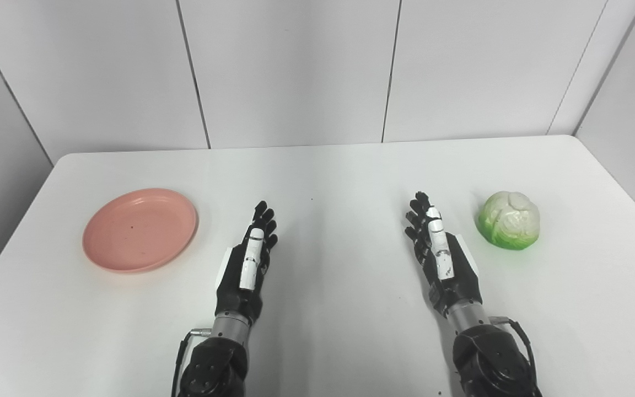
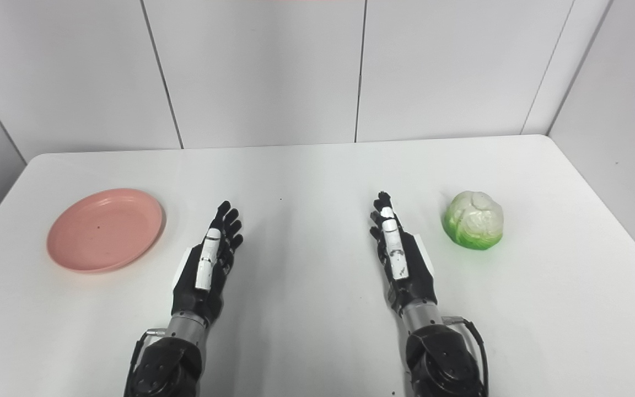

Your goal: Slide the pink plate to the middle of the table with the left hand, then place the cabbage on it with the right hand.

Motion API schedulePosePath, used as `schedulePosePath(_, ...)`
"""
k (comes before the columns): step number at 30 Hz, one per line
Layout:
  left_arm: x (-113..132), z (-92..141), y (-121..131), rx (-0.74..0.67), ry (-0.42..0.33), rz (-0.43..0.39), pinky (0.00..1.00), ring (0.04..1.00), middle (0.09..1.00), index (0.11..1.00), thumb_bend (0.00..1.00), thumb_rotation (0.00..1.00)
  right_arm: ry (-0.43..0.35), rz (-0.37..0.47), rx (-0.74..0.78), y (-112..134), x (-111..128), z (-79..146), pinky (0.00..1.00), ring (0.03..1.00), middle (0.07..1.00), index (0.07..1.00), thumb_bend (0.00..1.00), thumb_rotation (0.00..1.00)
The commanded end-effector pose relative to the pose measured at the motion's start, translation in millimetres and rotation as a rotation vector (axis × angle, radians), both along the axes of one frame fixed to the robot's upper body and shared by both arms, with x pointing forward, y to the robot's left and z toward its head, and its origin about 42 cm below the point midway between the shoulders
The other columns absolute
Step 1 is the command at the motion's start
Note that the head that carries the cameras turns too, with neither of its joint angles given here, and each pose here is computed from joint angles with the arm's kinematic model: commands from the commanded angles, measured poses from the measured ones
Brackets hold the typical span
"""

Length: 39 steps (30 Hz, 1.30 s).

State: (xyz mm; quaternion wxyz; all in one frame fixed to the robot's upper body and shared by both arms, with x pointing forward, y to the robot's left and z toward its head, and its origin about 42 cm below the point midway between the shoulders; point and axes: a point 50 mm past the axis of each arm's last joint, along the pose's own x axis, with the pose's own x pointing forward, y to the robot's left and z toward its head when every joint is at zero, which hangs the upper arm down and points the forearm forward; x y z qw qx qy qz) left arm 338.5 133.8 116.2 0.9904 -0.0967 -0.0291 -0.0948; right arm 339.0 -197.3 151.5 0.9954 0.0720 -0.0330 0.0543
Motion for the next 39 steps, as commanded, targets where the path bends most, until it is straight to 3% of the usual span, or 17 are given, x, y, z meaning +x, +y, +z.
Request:
schedulePosePath(1,0,8,0,-0.015,-0.043,0.006,1.0,1.0,1.0,1.0,0.53,1.0,-0.053,0.009,0.016,3,6,17,1.0,1.0,1.0,1.0,0.56,0.99)
schedulePosePath(30,-1,10,0,-0.012,-0.049,0.014,1.0,1.0,1.0,1.0,0.52,1.0,-0.052,0.001,0.014,0,3,15,1.0,1.0,1.0,1.0,0.55,0.95)
schedulePosePath(39,1,7,-8,-0.01,-0.064,0.007,1.0,1.0,1.0,1.0,0.51,1.0,-0.059,0.016,0.014,-10,-3,10,1.0,1.0,1.0,1.0,0.56,0.98)
